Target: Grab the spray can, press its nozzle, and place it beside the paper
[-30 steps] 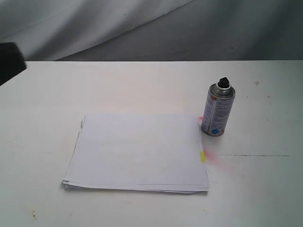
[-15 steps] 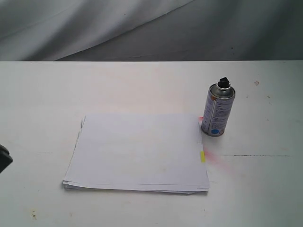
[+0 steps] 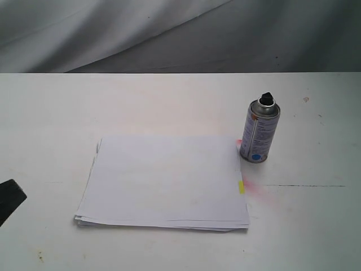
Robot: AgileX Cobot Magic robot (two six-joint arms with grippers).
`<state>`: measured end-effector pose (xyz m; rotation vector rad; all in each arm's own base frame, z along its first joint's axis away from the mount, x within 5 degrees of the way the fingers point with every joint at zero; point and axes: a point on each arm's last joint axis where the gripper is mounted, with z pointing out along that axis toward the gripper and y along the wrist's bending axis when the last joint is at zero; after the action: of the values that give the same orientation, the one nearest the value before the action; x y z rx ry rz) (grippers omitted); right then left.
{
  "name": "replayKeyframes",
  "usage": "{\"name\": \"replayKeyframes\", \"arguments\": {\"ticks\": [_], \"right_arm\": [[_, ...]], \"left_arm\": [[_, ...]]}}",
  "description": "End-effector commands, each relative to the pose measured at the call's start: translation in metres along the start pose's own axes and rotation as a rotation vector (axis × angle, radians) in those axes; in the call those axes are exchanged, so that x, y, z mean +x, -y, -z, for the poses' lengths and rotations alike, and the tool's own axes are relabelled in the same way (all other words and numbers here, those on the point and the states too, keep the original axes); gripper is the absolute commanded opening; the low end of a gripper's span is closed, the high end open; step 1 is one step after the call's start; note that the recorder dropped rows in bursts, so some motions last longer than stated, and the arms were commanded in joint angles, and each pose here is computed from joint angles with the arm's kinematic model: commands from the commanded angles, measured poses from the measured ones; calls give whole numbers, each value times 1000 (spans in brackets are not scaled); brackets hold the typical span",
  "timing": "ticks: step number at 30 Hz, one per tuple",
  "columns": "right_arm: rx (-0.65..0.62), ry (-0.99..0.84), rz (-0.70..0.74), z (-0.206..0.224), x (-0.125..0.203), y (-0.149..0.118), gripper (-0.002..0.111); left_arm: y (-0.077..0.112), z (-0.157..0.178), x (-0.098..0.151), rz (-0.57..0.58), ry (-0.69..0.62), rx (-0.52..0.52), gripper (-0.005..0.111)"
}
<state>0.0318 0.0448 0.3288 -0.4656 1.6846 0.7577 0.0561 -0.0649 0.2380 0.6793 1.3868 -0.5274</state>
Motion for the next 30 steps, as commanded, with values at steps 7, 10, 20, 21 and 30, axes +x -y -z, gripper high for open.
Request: {"name": "replayKeyframes", "arguments": {"ticks": [7, 10, 20, 21, 30], "right_arm": [[15, 11, -18, -6, 9, 5, 0], [16, 13, -18, -6, 9, 5, 0], [182, 171, 136, -15, 16, 26, 0], [266, 194, 109, -18, 24, 36, 0], [612, 210, 231, -2, 83, 61, 0]], "left_arm": [[1, 1, 2, 172, 1, 0, 0], [1, 1, 2, 172, 1, 0, 0], [1, 1, 2, 172, 1, 0, 0], [1, 1, 2, 172, 1, 0, 0], [1, 1, 2, 172, 1, 0, 0]]}}
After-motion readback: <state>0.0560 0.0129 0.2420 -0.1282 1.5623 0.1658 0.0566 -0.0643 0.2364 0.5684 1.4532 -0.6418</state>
